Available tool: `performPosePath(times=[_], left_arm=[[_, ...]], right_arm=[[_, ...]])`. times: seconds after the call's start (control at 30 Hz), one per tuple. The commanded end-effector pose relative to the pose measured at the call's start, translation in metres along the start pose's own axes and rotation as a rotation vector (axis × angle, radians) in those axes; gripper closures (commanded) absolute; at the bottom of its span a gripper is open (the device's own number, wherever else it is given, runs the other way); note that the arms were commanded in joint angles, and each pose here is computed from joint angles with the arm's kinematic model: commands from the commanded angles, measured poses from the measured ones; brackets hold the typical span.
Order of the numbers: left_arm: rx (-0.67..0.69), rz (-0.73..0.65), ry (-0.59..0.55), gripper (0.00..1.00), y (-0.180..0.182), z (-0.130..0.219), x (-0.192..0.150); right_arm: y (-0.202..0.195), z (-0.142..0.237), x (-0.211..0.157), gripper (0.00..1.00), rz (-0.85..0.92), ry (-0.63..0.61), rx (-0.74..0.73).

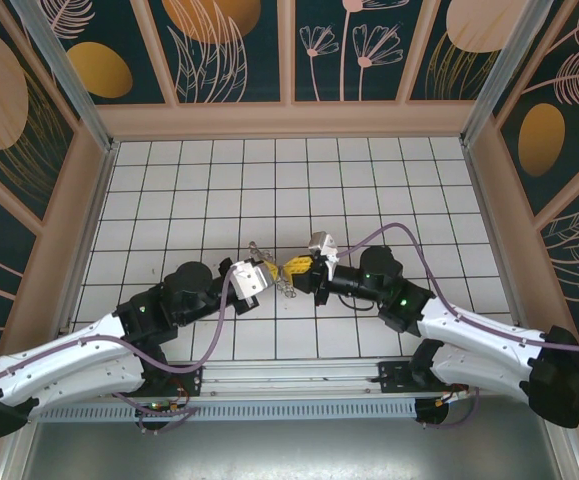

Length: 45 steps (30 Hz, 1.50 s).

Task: Put the keys on the keyring

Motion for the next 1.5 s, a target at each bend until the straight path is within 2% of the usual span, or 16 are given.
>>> performPosePath(times=[0.0,0.13,0.37,0.7,0.83,1.03,1.17,1.47], left_arm=[[-0.058,0.005,-0.093,1.0,-0.01,0.005,0.018],[-0.066,0.008,-0.108,1.0,-0.011,0.007,0.021],[-0.07,0.011,-0.115,1.0,-0.012,0.009,0.021],[-0.073,0.006,-0.126,1.0,-0.012,0.011,0.024],[-0.103,0.008,-0.11,1.0,-0.017,0.007,0.022],[-0.143,0.018,-0.109,1.0,-0.023,0.004,0.024],[-0.149,0.02,-0.115,1.0,-0.024,0.005,0.025],[-0.171,0.026,-0.128,1.0,-0.027,0.005,0.027]], right_arm=[[-0.002,0.002,0.007,0.85,0.044,-0.019,-0.022],[-0.002,0.002,0.007,0.74,0.044,-0.022,-0.027],[-0.004,0.008,0.008,0.63,0.06,-0.033,-0.052],[0.021,0.034,0.021,0.57,0.167,-0.138,0.02],[0.025,0.028,0.023,0.6,0.189,-0.134,0.046],[0.032,0.02,0.019,0.7,0.241,-0.097,0.099],[0.038,0.02,0.014,0.71,0.259,-0.082,0.137],[0.032,0.014,0.013,0.86,0.268,-0.066,0.117]])
Point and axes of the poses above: each hand's point on the last joint's axis, 136 mm out from that joint toward the fingers, its own z axis back along the fingers, its own y axis along the line the jaws close on, x = y × z, the point moved 1 cm from there along z, back along the fingers, and after that the axes turned 2 degrees about -z, right-handed, at the moved point
